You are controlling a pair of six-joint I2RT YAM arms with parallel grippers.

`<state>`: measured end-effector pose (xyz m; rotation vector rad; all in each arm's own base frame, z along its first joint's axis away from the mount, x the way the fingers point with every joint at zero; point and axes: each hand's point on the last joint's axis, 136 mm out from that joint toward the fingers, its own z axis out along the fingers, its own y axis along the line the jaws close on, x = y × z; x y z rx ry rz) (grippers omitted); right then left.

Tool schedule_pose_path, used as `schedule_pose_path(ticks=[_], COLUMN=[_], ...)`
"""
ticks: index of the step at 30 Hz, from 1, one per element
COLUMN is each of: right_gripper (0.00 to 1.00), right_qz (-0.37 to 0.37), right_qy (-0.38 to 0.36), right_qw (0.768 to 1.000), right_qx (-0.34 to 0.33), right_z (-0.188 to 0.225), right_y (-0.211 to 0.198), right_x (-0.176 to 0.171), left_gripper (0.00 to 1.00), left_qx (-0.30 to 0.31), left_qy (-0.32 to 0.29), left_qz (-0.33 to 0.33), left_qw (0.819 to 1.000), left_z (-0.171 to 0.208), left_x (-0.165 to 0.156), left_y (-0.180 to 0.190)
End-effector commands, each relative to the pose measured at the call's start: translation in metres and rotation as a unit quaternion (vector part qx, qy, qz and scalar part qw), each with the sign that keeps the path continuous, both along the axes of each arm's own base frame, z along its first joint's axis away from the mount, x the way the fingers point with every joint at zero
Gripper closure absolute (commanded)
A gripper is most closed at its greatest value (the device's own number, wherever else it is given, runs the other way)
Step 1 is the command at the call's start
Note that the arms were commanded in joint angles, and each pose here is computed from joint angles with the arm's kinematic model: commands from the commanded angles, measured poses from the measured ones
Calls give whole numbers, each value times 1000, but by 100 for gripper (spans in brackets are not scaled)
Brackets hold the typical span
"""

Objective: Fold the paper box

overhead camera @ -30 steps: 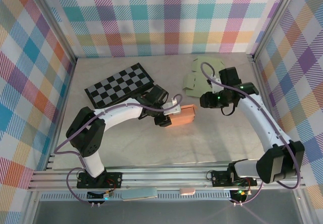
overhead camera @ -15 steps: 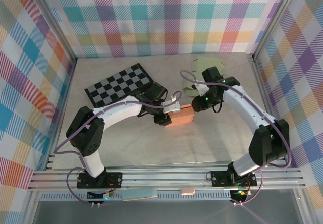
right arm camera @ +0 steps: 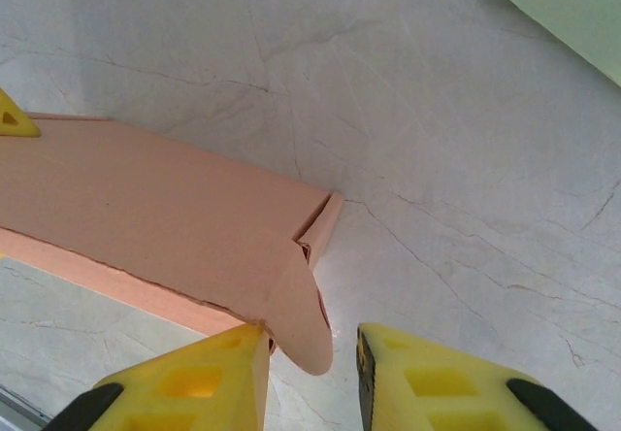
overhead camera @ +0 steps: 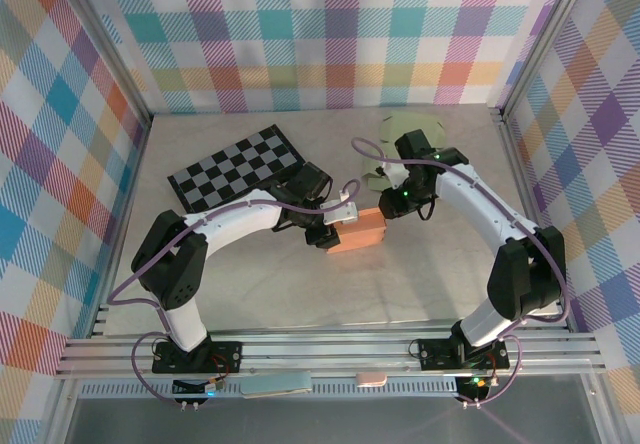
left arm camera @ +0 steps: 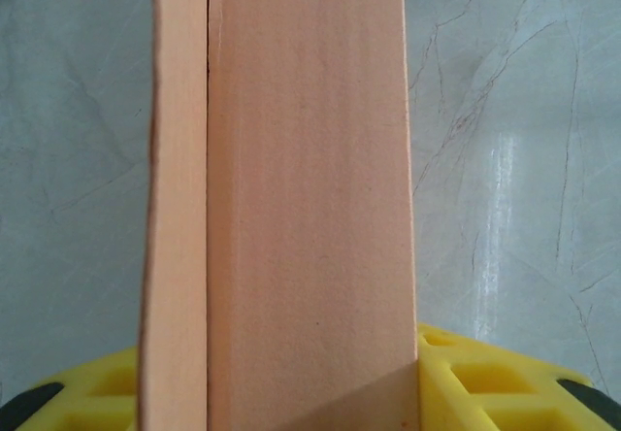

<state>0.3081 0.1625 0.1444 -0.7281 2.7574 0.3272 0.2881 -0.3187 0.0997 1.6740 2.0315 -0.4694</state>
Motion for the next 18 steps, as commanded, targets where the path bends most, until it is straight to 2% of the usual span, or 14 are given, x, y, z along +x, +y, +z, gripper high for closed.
schedule_pose_path(ticks=[1, 12, 18], right_gripper=[73, 80, 89], right_qz=[14, 16, 14], right_qy=[0, 6, 7], right_qw=[1000, 1000, 1000], right_qx=[-4, -14, -19], right_z=[3, 0, 0], right_y=[3, 4, 6], right_x=[-2, -3, -3], left_gripper=[54, 53, 53], left_qx=[-8, -7, -7], left_qy=[8, 7, 6], left_qz=[-6, -3, -2], left_qw=[1000, 1000, 1000], left_z=[3, 2, 2], left_x=[2, 4, 5], left_y=[-3, -4, -4])
